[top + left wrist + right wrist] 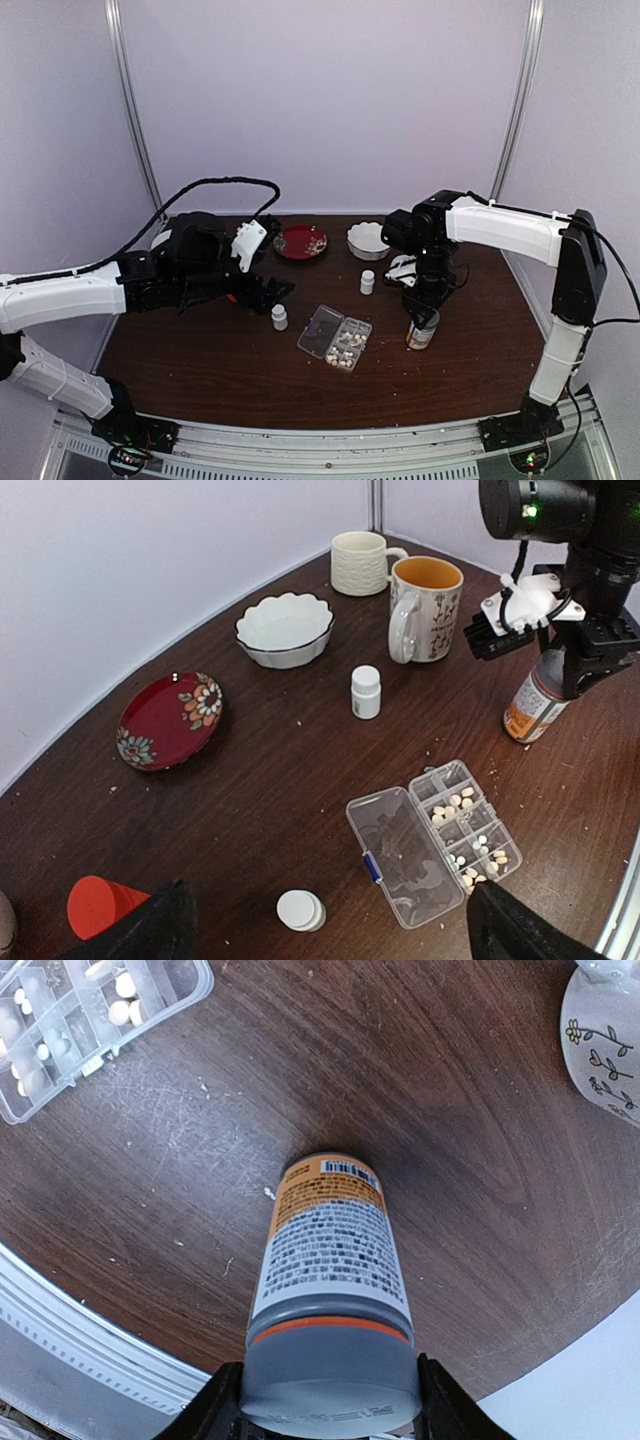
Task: Sort the pills into containers
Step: Place the pill bottle at the center of the board, then close the lid of the pill container.
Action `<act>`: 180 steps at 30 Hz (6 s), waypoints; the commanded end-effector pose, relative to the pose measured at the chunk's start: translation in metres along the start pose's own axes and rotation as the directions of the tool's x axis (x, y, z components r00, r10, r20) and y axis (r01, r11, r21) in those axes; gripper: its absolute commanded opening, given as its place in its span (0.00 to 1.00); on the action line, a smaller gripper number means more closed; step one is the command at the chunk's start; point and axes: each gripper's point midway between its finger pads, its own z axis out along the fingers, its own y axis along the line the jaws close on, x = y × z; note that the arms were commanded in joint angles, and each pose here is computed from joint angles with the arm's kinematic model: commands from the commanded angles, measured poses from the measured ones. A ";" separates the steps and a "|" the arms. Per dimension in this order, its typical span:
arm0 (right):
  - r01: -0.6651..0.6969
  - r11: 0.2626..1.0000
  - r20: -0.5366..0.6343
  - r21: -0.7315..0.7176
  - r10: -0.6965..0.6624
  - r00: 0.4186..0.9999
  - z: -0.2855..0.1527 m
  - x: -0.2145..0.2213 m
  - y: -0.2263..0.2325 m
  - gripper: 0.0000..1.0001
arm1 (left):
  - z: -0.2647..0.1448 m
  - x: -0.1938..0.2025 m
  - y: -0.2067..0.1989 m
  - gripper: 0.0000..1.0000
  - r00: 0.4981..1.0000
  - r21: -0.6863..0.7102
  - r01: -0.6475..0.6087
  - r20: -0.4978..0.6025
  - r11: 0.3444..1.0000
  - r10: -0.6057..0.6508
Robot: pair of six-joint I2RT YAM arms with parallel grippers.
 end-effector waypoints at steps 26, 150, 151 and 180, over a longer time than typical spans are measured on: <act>0.016 0.977 0.581 -0.213 0.113 0.806 -0.068 -0.030 0.085 0.51 | 0.092 0.055 0.019 0.12 0.906 -0.145 0.073 -0.405 0.987 -0.126; -0.274 0.893 0.581 -0.357 0.442 0.684 0.052 -0.075 0.092 0.00 | 0.159 0.117 -0.096 0.64 0.733 0.165 0.367 -0.658 0.915 -0.175; -0.275 0.893 0.581 -0.355 0.442 0.684 0.053 -0.075 0.092 0.00 | 0.160 0.117 -0.097 0.65 0.733 0.173 0.372 -0.657 0.912 -0.175; -0.276 0.893 0.561 -0.354 0.439 0.701 0.059 -0.084 0.096 0.00 | 0.167 0.166 -0.091 0.61 0.638 0.084 0.322 -0.755 0.943 -0.150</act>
